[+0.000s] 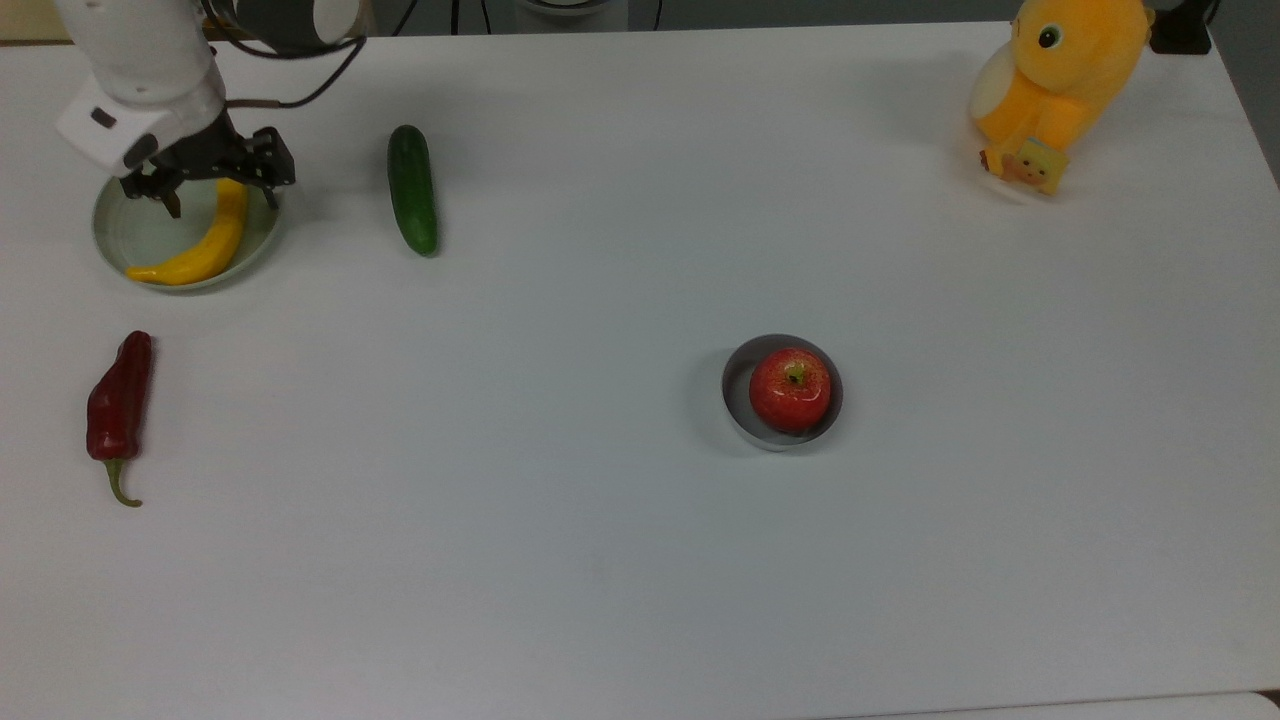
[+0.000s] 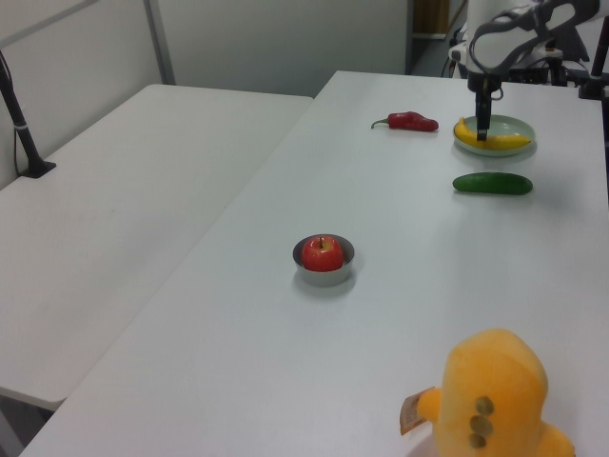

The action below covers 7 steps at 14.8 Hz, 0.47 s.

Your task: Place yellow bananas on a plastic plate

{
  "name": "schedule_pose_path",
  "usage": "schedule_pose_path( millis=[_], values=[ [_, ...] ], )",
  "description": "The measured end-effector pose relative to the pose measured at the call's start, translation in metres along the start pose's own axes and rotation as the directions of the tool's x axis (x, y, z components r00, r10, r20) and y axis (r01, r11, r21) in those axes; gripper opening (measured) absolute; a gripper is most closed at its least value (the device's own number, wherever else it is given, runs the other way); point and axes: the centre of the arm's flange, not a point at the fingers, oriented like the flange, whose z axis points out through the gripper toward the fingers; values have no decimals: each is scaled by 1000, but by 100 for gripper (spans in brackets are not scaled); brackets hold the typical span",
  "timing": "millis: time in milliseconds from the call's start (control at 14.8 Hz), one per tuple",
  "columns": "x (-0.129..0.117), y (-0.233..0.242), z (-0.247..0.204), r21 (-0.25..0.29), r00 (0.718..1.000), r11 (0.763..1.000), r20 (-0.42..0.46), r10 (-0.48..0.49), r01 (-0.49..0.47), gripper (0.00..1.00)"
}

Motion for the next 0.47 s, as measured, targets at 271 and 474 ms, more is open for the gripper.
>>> schedule_pose_path(
  millis=[271,474],
  values=[
    [-8,-5,-86,60,999,998,-42,31,-29,100],
    [-20,-19,-163,121,989,986,-74,125,-115,100]
  ],
)
